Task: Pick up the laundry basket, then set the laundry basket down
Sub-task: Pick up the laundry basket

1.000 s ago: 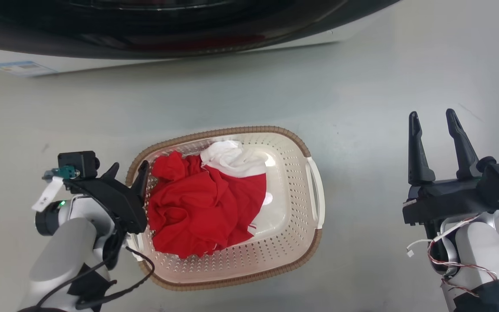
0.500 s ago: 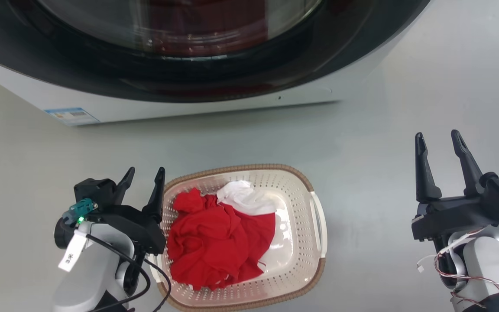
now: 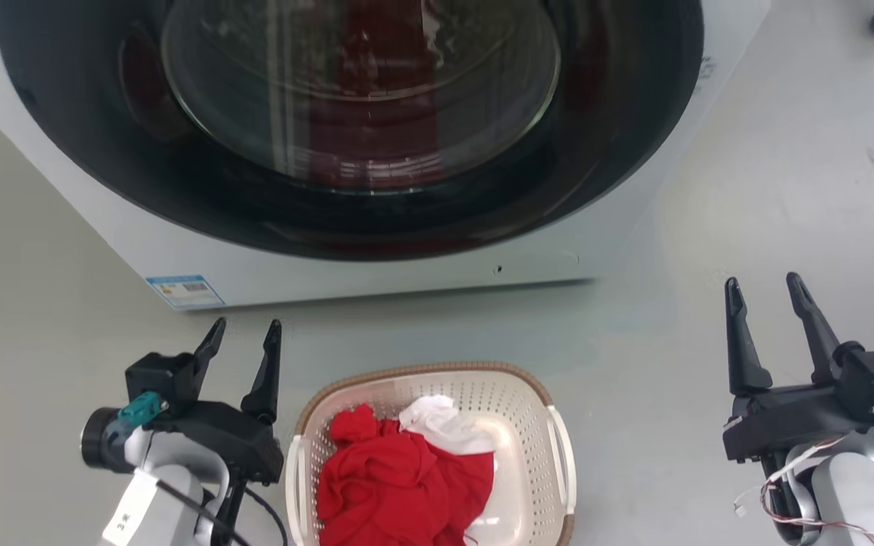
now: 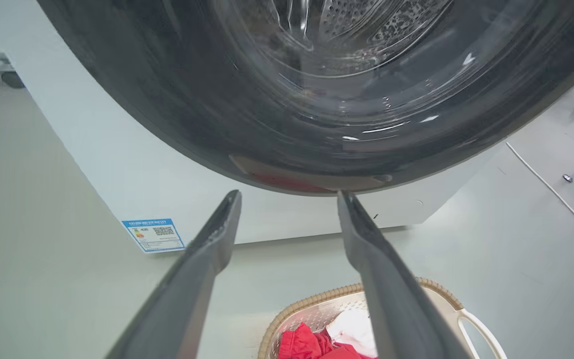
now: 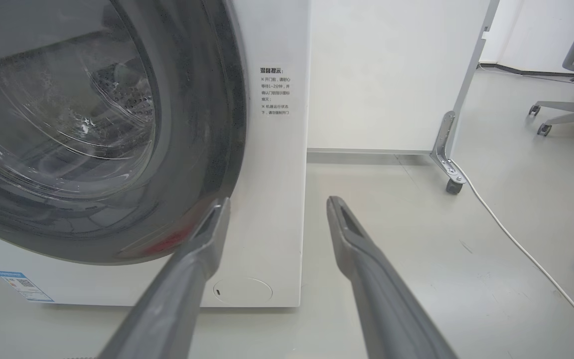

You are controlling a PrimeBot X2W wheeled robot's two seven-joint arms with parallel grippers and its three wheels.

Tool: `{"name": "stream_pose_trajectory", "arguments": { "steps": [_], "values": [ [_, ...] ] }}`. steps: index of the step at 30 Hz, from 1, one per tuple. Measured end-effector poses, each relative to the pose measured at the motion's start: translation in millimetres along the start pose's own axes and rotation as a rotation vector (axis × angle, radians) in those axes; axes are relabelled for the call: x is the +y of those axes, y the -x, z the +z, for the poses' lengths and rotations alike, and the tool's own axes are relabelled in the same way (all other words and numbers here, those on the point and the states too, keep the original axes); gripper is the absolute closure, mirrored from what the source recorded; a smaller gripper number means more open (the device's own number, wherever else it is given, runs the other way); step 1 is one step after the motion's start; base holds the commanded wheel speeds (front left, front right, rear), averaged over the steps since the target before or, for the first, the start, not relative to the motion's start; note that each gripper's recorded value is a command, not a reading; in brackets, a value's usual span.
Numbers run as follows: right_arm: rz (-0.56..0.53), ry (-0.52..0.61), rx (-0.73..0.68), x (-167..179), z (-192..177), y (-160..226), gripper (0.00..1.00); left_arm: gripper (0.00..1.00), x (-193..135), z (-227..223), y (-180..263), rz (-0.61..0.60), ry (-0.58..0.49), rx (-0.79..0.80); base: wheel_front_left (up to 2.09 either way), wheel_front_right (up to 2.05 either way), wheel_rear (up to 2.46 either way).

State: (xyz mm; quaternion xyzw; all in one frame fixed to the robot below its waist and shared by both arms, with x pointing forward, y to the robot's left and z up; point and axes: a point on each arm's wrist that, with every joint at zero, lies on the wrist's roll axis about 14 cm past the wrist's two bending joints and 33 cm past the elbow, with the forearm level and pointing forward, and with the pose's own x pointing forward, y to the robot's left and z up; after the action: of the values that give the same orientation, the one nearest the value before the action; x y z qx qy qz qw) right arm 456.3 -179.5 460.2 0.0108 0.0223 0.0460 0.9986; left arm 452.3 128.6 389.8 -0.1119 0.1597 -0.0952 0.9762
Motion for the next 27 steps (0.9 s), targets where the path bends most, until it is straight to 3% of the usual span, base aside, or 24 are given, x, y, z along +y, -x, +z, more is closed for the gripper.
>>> {"name": "stream_pose_trajectory", "arguments": {
  "steps": [15,27],
  "values": [
    [0.028,-0.001,-0.103,17,41,61,0.0,0.0,-11,54,78,0.02,-0.079,-0.219,0.0,0.0,0.0],
    [0.029,-0.018,-0.142,24,50,95,0.0,0.0,-24,74,116,0.014,-0.106,-0.327,0.0,0.0,0.0]
  ]
}}
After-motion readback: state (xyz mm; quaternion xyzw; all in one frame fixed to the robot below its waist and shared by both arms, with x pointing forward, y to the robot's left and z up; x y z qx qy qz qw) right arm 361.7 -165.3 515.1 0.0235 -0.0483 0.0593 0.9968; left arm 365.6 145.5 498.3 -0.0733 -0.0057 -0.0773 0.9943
